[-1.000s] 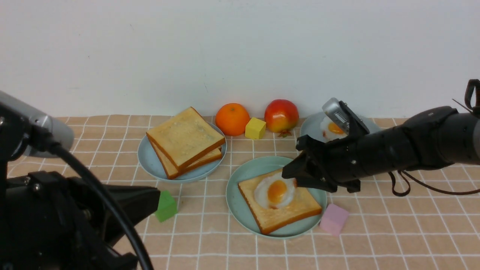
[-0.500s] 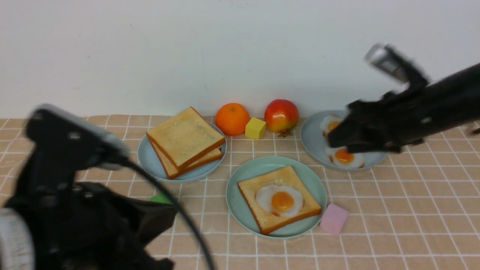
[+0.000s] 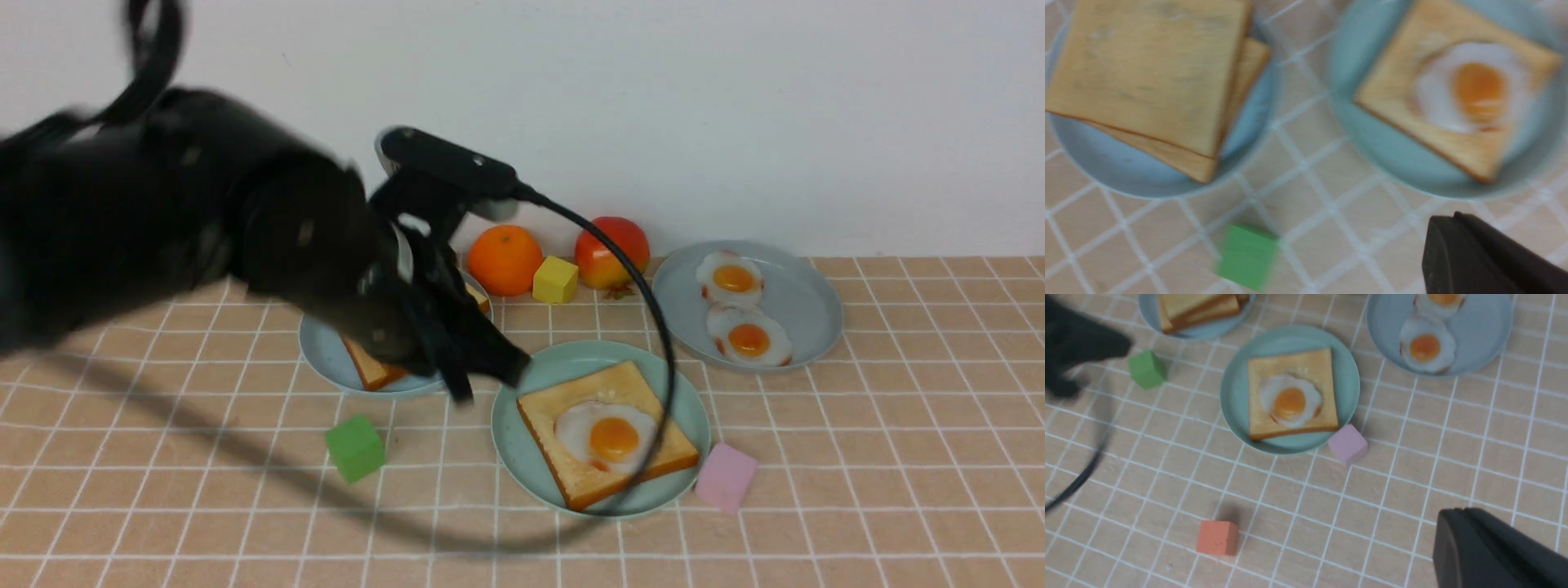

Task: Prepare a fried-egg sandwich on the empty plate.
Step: Use the left arm to grab a slice of bread

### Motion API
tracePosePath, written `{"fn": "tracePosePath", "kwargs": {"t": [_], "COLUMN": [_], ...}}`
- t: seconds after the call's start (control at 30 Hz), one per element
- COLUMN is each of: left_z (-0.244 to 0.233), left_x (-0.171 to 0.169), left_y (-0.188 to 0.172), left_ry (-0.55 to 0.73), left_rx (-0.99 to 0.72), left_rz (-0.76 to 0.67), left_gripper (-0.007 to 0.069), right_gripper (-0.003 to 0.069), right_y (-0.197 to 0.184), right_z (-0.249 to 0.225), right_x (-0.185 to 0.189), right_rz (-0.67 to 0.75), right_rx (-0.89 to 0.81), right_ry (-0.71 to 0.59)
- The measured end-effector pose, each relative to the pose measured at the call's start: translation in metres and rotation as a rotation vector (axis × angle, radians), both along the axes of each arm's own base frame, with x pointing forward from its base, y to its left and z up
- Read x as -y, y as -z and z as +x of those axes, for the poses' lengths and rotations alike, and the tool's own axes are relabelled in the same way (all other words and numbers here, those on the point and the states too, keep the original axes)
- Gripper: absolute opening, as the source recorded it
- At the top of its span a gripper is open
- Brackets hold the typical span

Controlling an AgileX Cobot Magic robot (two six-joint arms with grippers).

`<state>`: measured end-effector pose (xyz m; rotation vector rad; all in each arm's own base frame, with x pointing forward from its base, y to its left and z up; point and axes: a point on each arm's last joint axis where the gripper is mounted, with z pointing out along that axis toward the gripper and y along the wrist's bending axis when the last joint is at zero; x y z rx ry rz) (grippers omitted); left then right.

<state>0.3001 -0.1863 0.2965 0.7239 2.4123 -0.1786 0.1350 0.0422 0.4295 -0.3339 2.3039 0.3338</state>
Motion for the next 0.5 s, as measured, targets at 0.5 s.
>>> {"fn": "tracePosePath", "kwargs": {"t": [0.5], "left_z": [0.116], "left_x": [-0.029], "left_y": [0.064], "left_ry": [-0.005], "left_rx": [-0.013], "left_rz": [0.192], "left_gripper": [0.0228], "right_gripper": [0.0004], "right_y": [-0.007], "right_z": [-0.022], "right_x": [-0.006], "right_rz": [-0.036], "right_rx": [0.076], "right_ry": [-0.125]}}
